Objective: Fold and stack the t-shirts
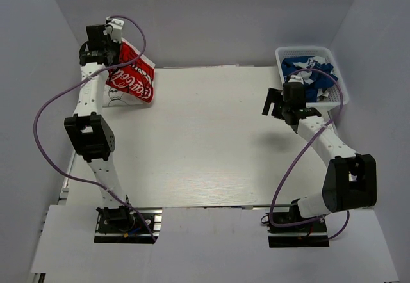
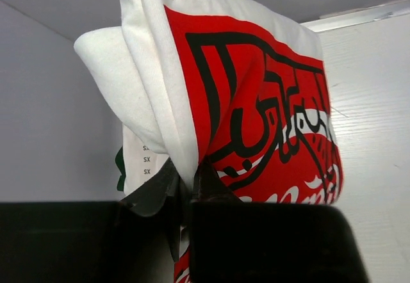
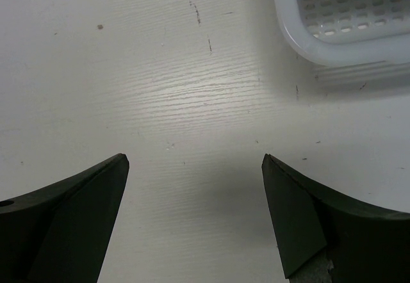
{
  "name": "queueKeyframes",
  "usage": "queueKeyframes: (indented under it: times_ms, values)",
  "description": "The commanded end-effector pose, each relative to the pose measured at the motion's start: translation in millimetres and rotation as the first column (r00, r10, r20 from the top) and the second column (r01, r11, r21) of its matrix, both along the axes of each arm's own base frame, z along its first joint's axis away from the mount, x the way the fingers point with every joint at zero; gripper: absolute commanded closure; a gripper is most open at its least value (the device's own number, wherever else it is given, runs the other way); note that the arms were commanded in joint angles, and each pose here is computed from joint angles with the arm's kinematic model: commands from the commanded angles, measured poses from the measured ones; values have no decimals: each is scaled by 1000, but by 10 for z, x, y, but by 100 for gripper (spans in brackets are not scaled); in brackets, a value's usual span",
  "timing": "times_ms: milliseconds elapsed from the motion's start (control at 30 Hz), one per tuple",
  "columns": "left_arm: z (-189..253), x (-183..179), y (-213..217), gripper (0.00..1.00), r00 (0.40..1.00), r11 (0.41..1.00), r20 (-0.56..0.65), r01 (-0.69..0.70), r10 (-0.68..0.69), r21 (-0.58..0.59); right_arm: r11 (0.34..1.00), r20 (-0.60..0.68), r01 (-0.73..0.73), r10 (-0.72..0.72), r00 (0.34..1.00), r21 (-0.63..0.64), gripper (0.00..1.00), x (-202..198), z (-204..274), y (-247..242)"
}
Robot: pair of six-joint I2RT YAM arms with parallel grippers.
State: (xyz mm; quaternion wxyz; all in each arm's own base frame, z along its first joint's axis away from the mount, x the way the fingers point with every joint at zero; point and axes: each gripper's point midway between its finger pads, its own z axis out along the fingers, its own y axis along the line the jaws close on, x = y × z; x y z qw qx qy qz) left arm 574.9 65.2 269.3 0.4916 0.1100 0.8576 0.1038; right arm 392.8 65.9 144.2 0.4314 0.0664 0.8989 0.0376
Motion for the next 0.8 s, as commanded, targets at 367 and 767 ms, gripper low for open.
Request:
queueKeyframes:
  times_ms: [367, 767]
  values:
    - [-585, 489, 908, 100, 967, 961, 40, -256, 253, 101, 1000, -25, -3, 2, 1000, -25, 10, 129, -45, -9]
    - [-1018, 501, 1406, 100, 893, 886, 54, -451, 448, 109, 999, -46, 18, -20, 999, -41, 10, 126, -105, -44]
